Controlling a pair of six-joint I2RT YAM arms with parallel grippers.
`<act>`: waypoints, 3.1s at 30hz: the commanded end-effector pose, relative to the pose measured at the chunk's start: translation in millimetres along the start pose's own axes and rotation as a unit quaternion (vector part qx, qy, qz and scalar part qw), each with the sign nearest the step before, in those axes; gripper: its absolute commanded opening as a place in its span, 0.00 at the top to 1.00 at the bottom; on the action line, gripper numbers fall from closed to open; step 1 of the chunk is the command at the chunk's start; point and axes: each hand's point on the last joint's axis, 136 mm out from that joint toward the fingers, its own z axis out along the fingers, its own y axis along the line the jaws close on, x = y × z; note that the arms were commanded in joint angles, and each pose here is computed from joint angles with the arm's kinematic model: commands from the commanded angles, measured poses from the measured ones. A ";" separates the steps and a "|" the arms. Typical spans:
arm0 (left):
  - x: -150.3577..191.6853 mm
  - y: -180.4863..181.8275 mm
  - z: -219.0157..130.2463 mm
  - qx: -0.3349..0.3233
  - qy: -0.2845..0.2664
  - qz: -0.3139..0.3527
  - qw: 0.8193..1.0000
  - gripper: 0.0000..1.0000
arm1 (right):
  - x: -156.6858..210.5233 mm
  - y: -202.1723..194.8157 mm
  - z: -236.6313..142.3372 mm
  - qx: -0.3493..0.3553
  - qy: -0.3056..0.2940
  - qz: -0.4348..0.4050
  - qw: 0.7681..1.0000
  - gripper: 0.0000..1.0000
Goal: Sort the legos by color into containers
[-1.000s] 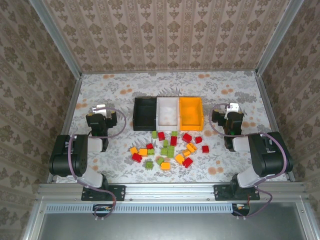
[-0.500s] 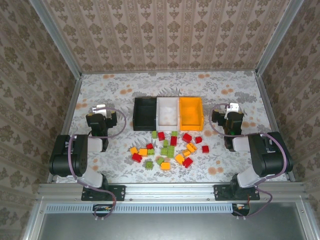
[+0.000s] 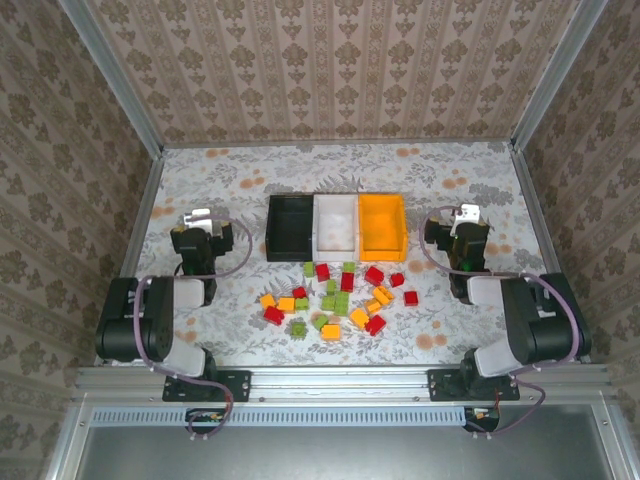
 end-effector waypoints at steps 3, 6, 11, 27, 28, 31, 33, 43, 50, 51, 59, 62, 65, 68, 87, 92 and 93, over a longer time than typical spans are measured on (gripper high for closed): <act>-27.8 16.7 -19.0 -0.040 -0.024 -0.004 0.999 0.00 | -28.4 -10.3 -7.8 0.042 0.036 0.023 0.998 0.00; -47.4 27.4 -25.9 -0.061 -0.044 -0.042 0.996 0.00 | -40.3 -14.1 -16.2 0.050 0.026 0.051 0.997 0.00; -67.3 60.7 -32.7 -0.129 -0.068 -0.204 0.968 0.00 | -57.3 -45.0 -34.5 0.128 -0.010 0.165 0.978 0.00; -82.9 59.0 -51.5 0.022 -0.072 -0.486 0.870 0.00 | -20.9 -40.8 -50.7 0.072 0.117 0.335 0.932 0.00; -86.9 53.9 -52.2 0.034 -0.070 -0.492 0.867 0.00 | -18.0 -35.6 -54.6 0.066 0.142 0.322 0.934 0.00; -97.7 29.5 -56.4 0.073 -0.037 -0.471 0.878 0.00 | -8.7 -11.2 -64.7 0.026 0.201 0.289 0.936 0.01; -101.4 12.0 -61.5 0.078 0.000 -0.441 0.894 0.00 | 1.4 4.5 -73.1 0.003 0.232 0.276 0.933 0.01; -54.5 -85.7 -116.8 0.186 0.155 -0.333 0.911 0.00 | 76.0 65.9 -130.5 -0.055 0.404 0.142 0.902 0.18; -20.7 -113.6 -133.4 0.216 0.218 -0.295 0.905 0.00 | 118.9 81.2 -144.7 -0.039 0.469 0.059 0.880 0.27; -19.5 -114.1 -134.5 0.217 0.219 -0.295 0.904 0.00 | 121.4 82.4 -145.2 -0.038 0.472 0.051 0.879 0.28; -13.1 -113.6 -135.7 0.215 0.225 -0.292 0.904 0.00 | 132.8 86.3 -143.7 -0.022 0.481 0.016 0.876 0.38; -12.0 -113.6 -134.8 0.213 0.226 -0.289 0.905 0.00 | 142.3 84.1 -140.9 -0.009 0.492 0.004 0.871 0.41; -11.0 -113.0 -134.3 0.211 0.228 -0.289 0.905 0.00 | 145.1 83.5 -138.8 -0.005 0.492 -0.002 0.871 0.47; -12.6 -115.0 -134.0 0.215 0.227 -0.289 0.905 0.00 | 146.3 85.5 -138.0 -0.009 0.493 -0.001 0.870 0.52; -8.6 -124.2 -144.2 0.204 0.265 -0.259 0.906 0.00 | 8.4 152.0 -89.2 -0.085 0.368 0.013 0.926 0.65; 7.0 -110.4 -149.7 0.169 0.300 -0.220 0.912 0.00 | -0.6 166.4 -39.3 -0.051 0.352 -0.001 0.935 0.64; 9.3 -110.3 -150.9 0.171 0.303 -0.218 0.912 0.00 | 0.5 170.0 -30.8 -0.047 0.351 -0.003 0.935 0.64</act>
